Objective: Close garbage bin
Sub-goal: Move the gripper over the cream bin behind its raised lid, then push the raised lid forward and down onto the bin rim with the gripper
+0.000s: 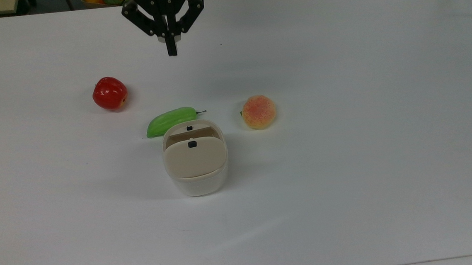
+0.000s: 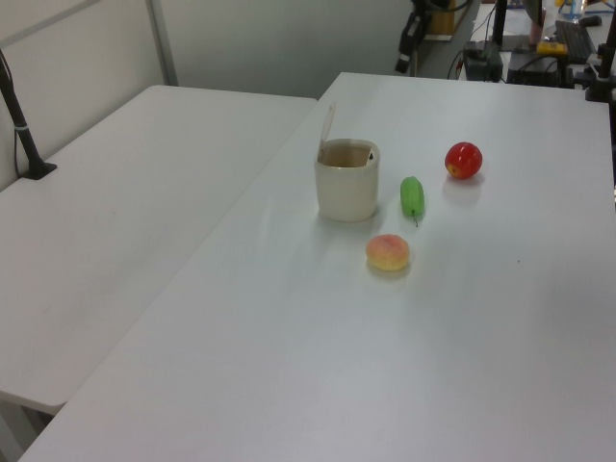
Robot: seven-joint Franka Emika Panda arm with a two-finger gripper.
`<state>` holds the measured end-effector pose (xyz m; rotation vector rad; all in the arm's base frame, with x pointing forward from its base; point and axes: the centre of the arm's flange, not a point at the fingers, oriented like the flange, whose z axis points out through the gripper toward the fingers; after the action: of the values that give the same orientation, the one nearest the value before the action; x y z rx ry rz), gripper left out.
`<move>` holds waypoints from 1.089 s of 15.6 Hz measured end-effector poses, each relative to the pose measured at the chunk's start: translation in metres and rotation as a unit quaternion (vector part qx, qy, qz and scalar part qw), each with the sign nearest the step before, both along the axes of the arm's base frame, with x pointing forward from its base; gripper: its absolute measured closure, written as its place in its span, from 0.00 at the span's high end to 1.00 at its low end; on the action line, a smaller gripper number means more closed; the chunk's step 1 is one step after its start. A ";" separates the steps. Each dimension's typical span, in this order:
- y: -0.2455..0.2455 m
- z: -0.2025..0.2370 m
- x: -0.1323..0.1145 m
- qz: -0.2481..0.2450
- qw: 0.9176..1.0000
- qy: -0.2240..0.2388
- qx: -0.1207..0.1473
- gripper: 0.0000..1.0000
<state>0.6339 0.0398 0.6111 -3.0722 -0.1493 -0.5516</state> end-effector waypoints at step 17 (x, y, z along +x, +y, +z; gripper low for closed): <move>0.022 -0.079 0.085 0.007 0.979 -0.201 0.023 0.01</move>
<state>0.7187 0.0617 0.5319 -2.8701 -0.1572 -1.1515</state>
